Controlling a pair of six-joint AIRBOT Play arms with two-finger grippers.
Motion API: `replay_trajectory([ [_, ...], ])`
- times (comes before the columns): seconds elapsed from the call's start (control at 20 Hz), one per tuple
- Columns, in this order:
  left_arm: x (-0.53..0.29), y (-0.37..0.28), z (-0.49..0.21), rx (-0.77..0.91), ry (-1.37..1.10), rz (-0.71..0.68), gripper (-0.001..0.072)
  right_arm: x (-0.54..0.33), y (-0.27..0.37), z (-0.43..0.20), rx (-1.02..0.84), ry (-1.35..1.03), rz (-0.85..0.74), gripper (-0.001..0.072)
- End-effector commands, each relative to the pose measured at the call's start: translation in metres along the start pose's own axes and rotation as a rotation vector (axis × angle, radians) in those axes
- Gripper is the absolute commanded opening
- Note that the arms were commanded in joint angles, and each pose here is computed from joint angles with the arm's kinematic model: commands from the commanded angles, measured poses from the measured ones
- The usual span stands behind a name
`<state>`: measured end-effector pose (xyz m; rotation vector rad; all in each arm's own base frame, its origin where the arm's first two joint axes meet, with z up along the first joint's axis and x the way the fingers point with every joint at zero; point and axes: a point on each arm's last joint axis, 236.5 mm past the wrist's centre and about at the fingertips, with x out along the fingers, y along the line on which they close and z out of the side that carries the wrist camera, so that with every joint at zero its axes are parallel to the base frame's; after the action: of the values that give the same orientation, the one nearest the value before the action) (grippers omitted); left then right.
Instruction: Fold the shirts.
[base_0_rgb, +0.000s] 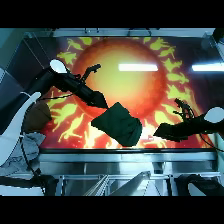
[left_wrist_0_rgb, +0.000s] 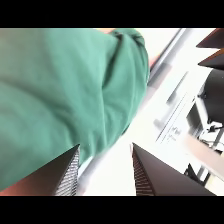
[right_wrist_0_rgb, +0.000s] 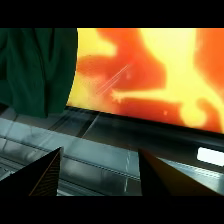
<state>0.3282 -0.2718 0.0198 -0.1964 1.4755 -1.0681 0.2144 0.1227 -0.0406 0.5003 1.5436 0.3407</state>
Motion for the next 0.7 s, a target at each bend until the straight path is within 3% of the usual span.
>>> replay_trajectory([
  [0.0, -0.029, 0.01, -0.017, -0.079, 0.055, -0.01, 0.0344, 0.001, 0.016, 0.008, -0.006, -0.026, 0.071, 0.0508],
  [0.05, -0.039, 0.017, -0.024, -0.13, 0.06, -0.021, 0.0344, 0.003, 0.023, 0.014, -0.016, -0.042, 0.102, 0.0436],
  [0.1, -0.044, 0.025, -0.033, -0.168, 0.063, -0.031, 0.0344, 0.007, 0.03, 0.02, -0.024, -0.051, 0.139, 0.0313],
  [0.3, -0.026, 0.079, -0.053, -0.349, -0.018, -0.013, 0.0344, 0.046, 0.04, 0.029, -0.047, 0.0, 0.207, 0.0298],
  [0.65, 0.019, 0.119, -0.053, -0.375, -0.15, 0.053, 0.0345, 0.104, 0.074, 0.041, -0.034, 0.038, 0.434, 0.0295],
])
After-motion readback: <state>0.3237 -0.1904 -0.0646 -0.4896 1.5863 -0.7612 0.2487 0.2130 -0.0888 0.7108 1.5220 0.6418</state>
